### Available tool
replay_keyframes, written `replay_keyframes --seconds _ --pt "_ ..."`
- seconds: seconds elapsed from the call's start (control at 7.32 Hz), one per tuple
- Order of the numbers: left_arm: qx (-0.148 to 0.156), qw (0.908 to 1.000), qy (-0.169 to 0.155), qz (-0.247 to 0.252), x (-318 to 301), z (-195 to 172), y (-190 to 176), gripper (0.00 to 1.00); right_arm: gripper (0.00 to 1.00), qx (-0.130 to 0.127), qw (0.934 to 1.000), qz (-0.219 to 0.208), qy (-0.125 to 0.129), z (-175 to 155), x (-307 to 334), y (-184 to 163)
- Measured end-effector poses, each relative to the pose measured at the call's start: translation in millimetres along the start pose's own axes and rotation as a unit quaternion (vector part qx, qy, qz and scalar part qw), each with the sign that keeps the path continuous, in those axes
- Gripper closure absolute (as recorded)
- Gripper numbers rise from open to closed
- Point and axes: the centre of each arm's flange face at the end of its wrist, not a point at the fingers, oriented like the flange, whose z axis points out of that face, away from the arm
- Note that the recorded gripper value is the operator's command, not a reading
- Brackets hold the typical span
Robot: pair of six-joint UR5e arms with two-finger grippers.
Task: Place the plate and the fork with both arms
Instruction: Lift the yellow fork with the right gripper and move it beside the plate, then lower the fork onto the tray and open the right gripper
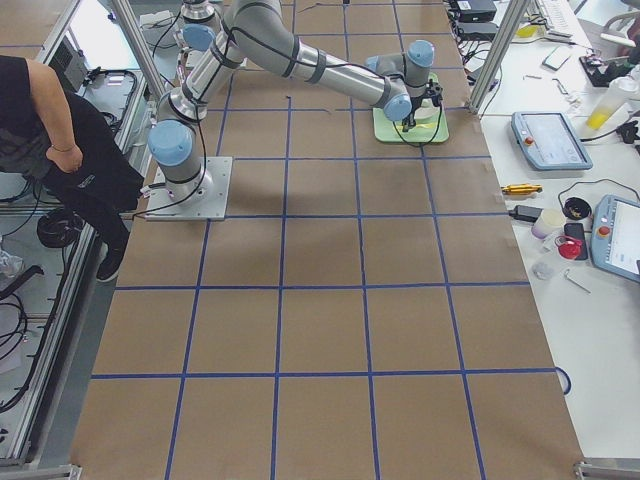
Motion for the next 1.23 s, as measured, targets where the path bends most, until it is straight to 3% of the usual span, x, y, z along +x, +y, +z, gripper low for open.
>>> replay_keyframes --seconds 0.14,0.55,0.68,0.96,1.23 --pt "-0.001 1.0000 0.000 0.000 -0.1 1.8 1.3 0.00 0.00 -0.001 1.0000 0.000 -0.001 2.8 0.4 0.5" --pt "-0.002 1.0000 0.000 0.000 -0.2 3.0 2.8 0.00 0.00 0.002 1.0000 -0.001 0.001 -4.5 0.5 2.4" --pt "-0.001 1.0000 0.000 0.000 -0.2 2.5 2.9 0.00 0.00 0.009 1.0000 -0.002 0.004 -24.2 0.0 5.5" --pt "0.000 1.0000 0.000 0.001 -0.2 1.7 3.3 0.00 0.00 0.020 0.9997 0.000 0.014 -111.4 -0.1 37.4" --pt "0.001 1.0000 0.000 0.001 -0.3 0.2 4.0 0.00 0.00 0.012 0.9995 0.007 0.029 -220.3 7.5 106.5"
